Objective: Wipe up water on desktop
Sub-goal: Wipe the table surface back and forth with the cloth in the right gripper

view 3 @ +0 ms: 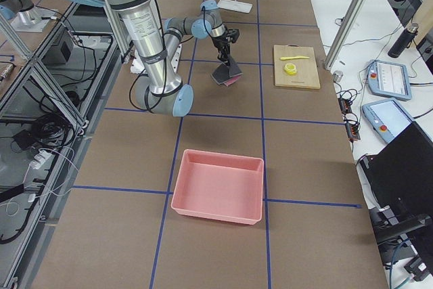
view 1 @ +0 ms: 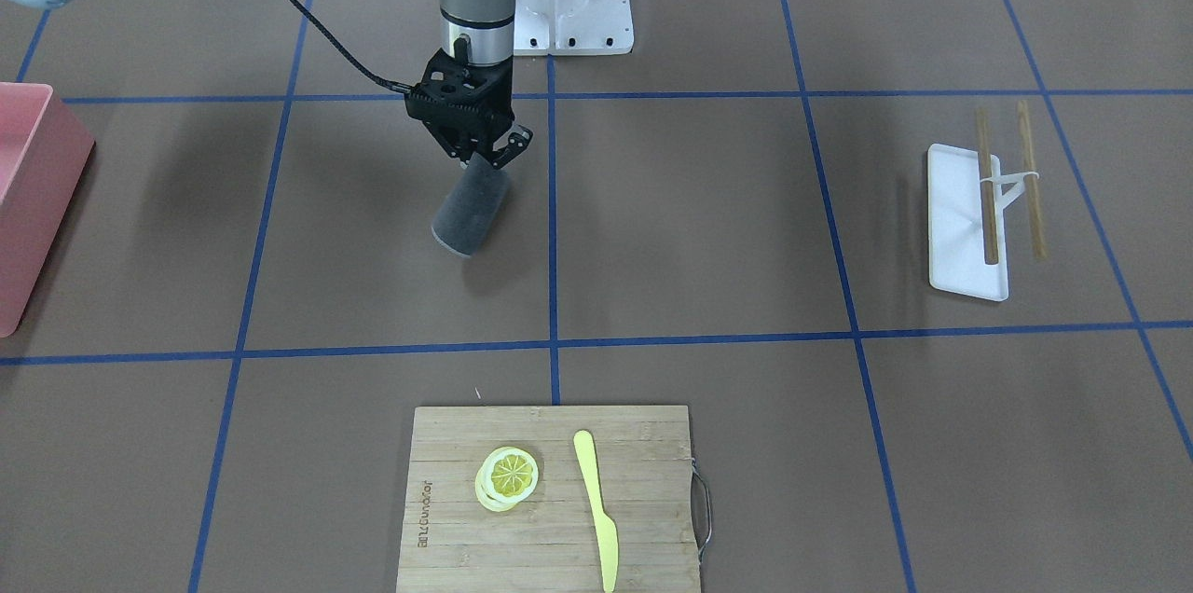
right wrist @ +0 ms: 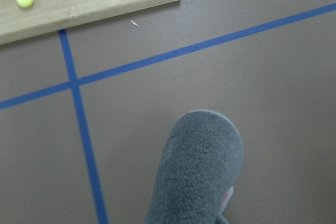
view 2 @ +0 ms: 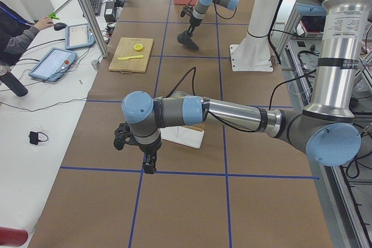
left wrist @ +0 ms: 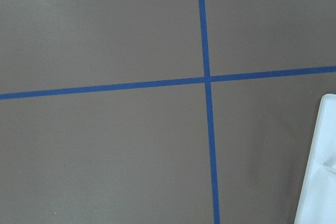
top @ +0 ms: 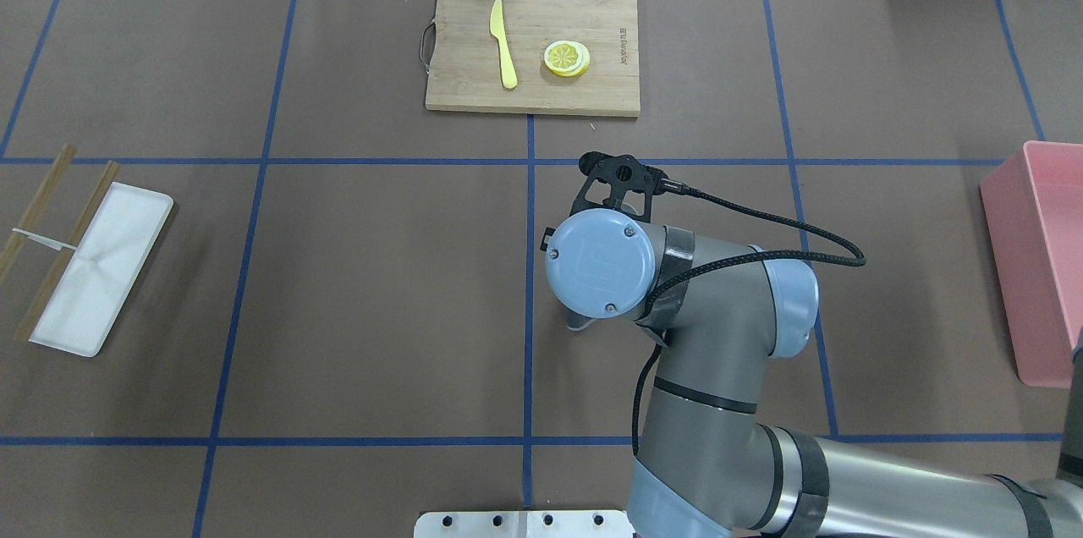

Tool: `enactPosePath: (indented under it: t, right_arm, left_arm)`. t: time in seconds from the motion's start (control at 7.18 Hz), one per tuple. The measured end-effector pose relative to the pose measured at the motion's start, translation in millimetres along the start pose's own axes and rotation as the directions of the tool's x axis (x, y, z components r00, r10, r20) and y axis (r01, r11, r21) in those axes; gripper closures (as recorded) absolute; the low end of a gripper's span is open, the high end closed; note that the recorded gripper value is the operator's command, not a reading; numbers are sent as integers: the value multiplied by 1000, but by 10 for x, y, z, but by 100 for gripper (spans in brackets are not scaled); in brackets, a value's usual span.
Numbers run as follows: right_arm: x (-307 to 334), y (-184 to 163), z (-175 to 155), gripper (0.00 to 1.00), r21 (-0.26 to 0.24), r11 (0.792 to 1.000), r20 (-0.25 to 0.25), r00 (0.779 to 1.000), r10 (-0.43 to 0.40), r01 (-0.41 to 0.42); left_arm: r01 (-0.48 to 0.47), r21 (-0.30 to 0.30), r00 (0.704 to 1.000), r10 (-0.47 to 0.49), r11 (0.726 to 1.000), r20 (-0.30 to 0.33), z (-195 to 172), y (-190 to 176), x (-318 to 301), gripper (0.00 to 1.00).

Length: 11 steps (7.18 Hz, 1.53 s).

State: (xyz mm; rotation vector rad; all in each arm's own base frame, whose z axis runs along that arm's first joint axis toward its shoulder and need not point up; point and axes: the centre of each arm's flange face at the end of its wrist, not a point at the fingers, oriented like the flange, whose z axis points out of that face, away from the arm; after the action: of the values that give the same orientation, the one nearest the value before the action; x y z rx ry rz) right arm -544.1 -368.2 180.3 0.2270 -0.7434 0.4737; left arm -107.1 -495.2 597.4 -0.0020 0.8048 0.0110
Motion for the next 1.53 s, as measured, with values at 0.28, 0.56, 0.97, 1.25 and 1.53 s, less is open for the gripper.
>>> enactPosePath:
  t: [0.28, 0.56, 0.97, 1.25, 1.53]
  right_arm:
    - [-19, -4, 79, 100, 10, 999, 10, 999, 48, -49]
    - [532, -29, 496, 100, 16, 1000, -99, 995, -19, 20]
    - [1935, -196, 553, 100, -43, 968, -339, 908, -247, 248]
    - [2825, -274, 510, 100, -96, 944, -453, 831, -323, 315]
    - [3014, -288, 518, 100, -120, 931, -478, 802, -359, 346]
  left_arm:
    - [59, 17, 997, -58, 998, -54, -37, 159, 113, 1]
    - [63, 22, 996, -61, 998, -59, -51, 181, 142, 1]
    - [55, 27, 997, -53, 998, -56, -42, 180, 134, 1]
    - [56, 25, 997, -54, 998, -55, -30, 179, 121, 1]
    - [55, 25, 997, -54, 998, -55, -30, 179, 121, 1]
